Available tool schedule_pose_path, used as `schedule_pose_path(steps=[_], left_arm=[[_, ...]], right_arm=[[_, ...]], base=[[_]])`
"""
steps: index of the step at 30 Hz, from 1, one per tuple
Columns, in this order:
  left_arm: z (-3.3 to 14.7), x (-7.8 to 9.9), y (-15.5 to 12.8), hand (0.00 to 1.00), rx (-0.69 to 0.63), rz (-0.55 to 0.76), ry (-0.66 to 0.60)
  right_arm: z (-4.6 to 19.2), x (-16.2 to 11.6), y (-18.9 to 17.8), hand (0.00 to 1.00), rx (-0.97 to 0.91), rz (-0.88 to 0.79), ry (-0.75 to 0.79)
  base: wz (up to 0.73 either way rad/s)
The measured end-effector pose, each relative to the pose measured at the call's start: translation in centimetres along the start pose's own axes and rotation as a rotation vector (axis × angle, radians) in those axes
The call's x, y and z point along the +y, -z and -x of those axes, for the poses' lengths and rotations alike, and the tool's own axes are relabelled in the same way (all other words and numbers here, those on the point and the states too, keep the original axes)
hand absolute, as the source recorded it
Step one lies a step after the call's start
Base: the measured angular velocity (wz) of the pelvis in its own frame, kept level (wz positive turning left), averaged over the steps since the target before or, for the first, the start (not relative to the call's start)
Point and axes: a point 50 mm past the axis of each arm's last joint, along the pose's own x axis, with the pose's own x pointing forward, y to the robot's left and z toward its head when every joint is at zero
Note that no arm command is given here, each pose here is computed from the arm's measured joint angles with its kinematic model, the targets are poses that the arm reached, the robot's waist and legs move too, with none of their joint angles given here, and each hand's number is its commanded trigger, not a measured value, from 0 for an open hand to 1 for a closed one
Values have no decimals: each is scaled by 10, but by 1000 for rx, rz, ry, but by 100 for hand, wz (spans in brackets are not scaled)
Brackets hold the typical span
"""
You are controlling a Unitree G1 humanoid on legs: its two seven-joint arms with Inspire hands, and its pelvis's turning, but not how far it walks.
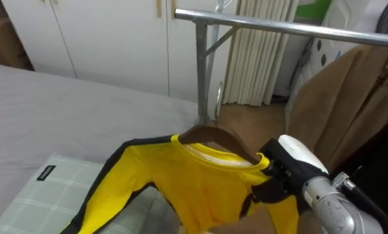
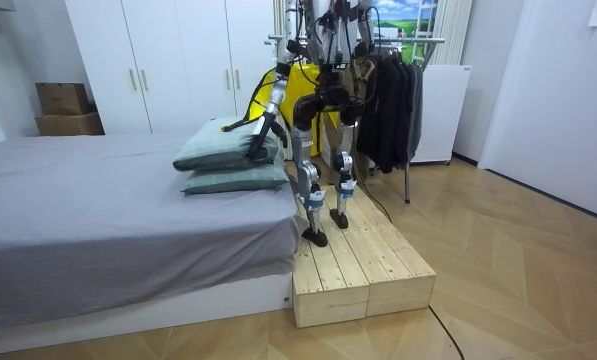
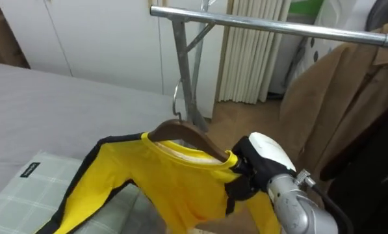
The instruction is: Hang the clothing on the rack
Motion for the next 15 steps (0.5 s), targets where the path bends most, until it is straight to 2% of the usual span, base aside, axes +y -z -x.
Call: schedule_pose_path(steps=[15], left_arm=[[-1, 3, 0, 0, 1, 0, -12]], right_arm=[[0, -1, -6, 100, -29, -33, -15]], base=[[1]])
